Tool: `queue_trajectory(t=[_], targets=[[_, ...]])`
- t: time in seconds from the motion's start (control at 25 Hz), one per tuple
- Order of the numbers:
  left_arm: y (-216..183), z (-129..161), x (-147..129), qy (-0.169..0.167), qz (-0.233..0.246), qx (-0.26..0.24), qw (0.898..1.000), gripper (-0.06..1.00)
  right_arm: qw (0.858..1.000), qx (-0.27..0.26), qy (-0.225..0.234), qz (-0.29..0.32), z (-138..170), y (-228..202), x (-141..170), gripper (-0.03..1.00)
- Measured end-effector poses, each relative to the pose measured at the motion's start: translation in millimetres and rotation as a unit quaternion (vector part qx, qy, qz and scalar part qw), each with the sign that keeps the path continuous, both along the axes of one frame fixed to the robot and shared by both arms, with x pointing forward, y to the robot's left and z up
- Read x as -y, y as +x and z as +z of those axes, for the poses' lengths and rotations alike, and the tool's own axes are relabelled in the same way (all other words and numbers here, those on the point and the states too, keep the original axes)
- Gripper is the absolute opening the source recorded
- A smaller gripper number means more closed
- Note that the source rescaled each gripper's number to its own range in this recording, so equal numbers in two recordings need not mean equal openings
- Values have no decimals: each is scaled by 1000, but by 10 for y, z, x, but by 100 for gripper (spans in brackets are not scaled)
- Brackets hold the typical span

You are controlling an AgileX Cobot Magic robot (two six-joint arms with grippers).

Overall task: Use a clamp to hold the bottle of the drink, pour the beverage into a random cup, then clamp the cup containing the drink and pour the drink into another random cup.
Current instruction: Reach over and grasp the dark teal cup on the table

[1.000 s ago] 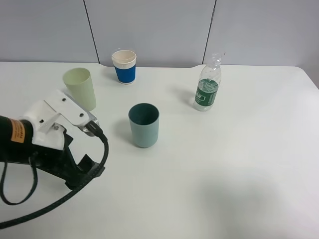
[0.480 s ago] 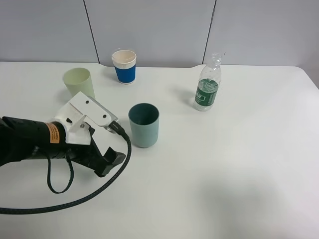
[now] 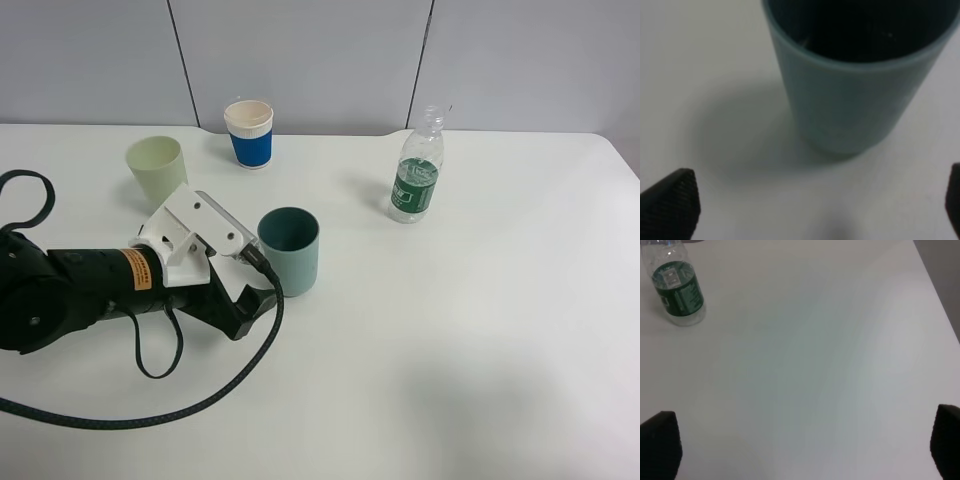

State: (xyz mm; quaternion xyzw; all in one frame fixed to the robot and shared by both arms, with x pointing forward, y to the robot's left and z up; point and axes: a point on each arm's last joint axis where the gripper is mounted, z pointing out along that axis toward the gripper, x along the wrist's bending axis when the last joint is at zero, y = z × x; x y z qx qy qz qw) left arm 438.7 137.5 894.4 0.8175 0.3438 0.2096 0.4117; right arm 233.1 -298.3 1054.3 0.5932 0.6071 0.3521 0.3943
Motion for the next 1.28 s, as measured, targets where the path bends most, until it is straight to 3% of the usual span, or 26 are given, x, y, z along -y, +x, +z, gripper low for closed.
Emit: queue_trajectory(t=[0.68, 1.28], targets=[[88, -273, 138, -74, -28, 79, 994, 100, 1000, 0, 0, 0, 0, 0, 0, 100], [218, -392, 261, -120, -24, 98, 988, 100, 1000, 0, 0, 0, 0, 0, 0, 100]])
